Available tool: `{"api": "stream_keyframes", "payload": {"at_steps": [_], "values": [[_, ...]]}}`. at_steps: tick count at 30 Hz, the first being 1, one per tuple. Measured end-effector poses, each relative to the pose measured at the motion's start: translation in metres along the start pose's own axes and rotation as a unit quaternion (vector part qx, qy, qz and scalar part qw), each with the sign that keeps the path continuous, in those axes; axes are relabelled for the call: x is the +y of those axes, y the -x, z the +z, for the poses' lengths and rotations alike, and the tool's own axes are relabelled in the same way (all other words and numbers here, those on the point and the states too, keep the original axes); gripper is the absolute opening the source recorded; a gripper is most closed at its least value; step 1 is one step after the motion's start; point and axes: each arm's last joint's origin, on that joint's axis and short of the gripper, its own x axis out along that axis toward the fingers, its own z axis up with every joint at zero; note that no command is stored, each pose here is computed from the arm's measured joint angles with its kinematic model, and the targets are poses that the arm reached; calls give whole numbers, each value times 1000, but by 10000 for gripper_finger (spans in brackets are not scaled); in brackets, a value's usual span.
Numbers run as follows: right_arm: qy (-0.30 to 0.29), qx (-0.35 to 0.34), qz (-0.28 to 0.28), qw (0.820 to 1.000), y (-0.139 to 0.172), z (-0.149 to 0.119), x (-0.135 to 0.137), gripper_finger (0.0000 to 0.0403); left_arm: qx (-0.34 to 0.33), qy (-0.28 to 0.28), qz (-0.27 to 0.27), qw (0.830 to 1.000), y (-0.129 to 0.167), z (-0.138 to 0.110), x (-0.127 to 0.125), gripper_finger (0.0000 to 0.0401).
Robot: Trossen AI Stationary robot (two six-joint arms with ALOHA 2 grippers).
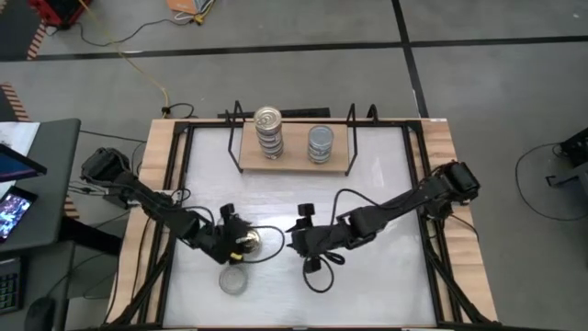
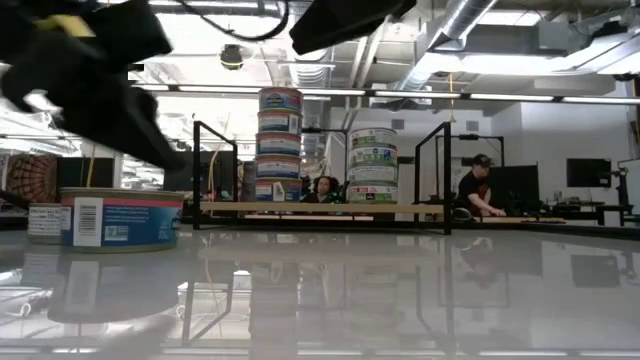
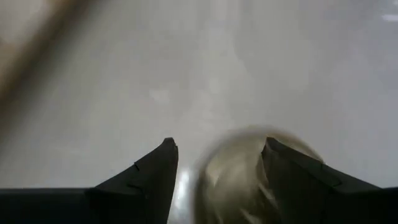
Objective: Stack canned seafood by type on shelf
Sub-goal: Stack the blue-pink tuna can on top of the other blue-pink tuna can on the shelf
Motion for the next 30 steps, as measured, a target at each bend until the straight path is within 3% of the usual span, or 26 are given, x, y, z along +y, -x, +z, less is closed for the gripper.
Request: {"api": "stream_keyframes", "payload": {"at_steps": [5, 12, 16, 23, 30], "values": [[3, 8, -33, 999, 13, 1, 6, 195, -79, -13, 66, 995, -14, 19, 7, 223], [7, 24, -36, 999, 6, -4, 7, 195, -122, -55, 12, 991, -15, 31, -2, 223], [20, 17, -29, 999, -19, -10, 8, 195, -114, -64, -1, 991, -4, 26, -6, 223], [113, -57, 5, 992, -82, -26, 32, 195, -73, -65, -12, 995, 23, 10, -7, 223], [114, -106, 61, 986, -107, -29, 32, 195, -38, 3, -19, 999, 52, 3, 9, 223]]}}
